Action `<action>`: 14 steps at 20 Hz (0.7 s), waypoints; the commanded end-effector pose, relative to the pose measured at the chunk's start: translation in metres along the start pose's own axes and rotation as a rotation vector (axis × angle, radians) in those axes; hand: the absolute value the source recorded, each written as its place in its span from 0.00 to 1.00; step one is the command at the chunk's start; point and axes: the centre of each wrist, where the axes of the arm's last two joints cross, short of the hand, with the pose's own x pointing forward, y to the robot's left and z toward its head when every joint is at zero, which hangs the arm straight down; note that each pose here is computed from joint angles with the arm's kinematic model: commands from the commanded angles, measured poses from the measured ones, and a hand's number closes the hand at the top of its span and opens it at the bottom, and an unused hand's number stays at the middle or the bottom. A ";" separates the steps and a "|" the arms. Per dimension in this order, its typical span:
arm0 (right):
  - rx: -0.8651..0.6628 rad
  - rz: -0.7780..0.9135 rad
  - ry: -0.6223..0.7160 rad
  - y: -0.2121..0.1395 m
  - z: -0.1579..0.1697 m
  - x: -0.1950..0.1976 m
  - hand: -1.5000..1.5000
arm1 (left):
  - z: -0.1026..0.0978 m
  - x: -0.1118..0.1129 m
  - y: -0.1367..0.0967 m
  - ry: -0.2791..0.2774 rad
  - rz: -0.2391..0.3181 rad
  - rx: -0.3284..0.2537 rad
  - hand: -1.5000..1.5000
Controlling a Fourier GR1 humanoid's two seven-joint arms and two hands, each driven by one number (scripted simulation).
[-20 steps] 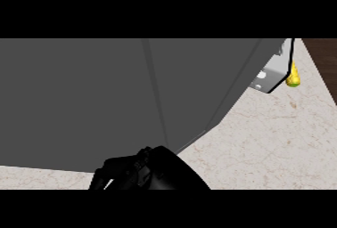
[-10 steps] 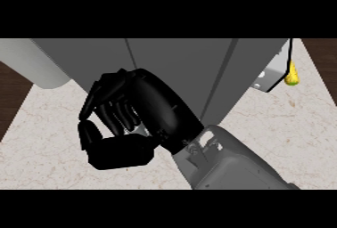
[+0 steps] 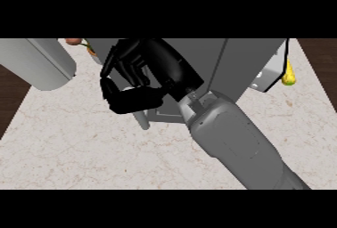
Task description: Pick up the wine, place it into the cabinet and close the cabinet
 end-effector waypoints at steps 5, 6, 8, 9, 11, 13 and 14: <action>-0.097 0.052 0.051 -0.051 -0.010 -0.039 1.00 | -0.015 -0.031 -0.021 0.011 0.024 0.000 0.00; -0.106 0.067 0.047 -0.062 -0.011 -0.029 1.00 | -0.019 -0.020 -0.015 0.012 0.013 -0.006 0.00; -0.123 0.067 0.040 -0.074 -0.007 -0.038 1.00 | -0.021 -0.026 -0.027 0.000 0.035 -0.001 0.00; -0.123 0.086 0.039 -0.081 -0.005 -0.036 1.00 | -0.023 -0.032 -0.020 0.002 0.005 0.014 0.00; -0.126 0.082 0.040 -0.072 -0.009 -0.039 1.00 | -0.025 -0.037 -0.020 0.001 0.016 0.010 0.00; -0.120 0.097 0.041 -0.086 -0.006 -0.040 1.00 | -0.021 -0.039 -0.031 0.018 0.025 0.014 0.00; -0.112 0.082 0.041 -0.074 -0.010 -0.042 1.00 | -0.028 -0.043 -0.021 0.011 0.013 0.026 0.00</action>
